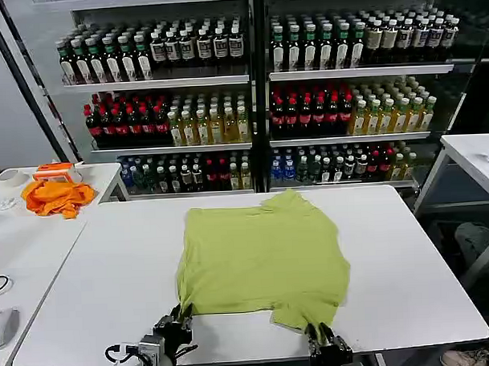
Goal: Fold and organize the clothes.
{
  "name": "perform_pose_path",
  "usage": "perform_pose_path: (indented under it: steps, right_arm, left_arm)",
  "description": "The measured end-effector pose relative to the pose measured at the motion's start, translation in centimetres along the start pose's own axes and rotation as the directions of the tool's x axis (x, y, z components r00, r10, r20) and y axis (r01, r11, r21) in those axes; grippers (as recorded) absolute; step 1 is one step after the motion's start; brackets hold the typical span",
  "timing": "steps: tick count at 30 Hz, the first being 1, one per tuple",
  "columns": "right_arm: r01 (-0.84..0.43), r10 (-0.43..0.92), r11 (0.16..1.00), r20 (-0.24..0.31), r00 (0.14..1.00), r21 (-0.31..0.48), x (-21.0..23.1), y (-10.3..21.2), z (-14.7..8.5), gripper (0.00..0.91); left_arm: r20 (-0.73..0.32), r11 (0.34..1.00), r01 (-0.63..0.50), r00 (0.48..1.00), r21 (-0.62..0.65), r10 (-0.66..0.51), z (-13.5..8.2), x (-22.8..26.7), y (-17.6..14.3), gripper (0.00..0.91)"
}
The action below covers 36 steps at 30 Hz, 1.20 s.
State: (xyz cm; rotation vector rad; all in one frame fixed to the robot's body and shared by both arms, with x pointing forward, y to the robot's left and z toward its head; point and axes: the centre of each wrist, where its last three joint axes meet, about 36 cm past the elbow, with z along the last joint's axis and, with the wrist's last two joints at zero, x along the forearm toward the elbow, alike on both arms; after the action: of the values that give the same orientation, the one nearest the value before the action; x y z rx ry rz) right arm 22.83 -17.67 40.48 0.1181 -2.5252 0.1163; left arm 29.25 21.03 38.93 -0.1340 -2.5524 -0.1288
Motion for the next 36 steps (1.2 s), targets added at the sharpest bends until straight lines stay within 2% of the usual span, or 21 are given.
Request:
perform_pose_path:
  steps: [5, 14, 22, 36]
  right_arm:
    - [0.000, 0.000, 1.000, 0.035, 0.999, -0.008, 1.0, -0.4, -0.5, 0.000]
    - [-0.022, 0.026, 0.999, 0.180, 0.983, -0.023, 3.6, -2.5, -3.5, 0.000]
    - [-0.031, 0.034, 0.999, 0.275, 0.961, -0.013, 3.8, -4.2, -5.9, 0.000]
    - [-0.009, -0.018, 0.997, 0.334, 0.942, 0.079, -2.3, -5.3, -7.9, 0.000]
  left_arm:
    - [0.014, 1.000, -0.009, 1.000, 0.012, 0.009, -0.4, 0.9, 0.0, 0.020]
    - [0.101, 0.999, -0.021, 0.995, 0.031, 0.017, -2.6, 4.4, 0.2, 0.020]
    - [0.169, 1.000, -0.019, 0.985, 0.019, 0.015, -4.4, 5.9, 1.2, 0.020]
    - [0.183, 0.998, -0.020, 0.983, -0.060, 0.031, -4.7, 2.8, 2.5, 0.020]
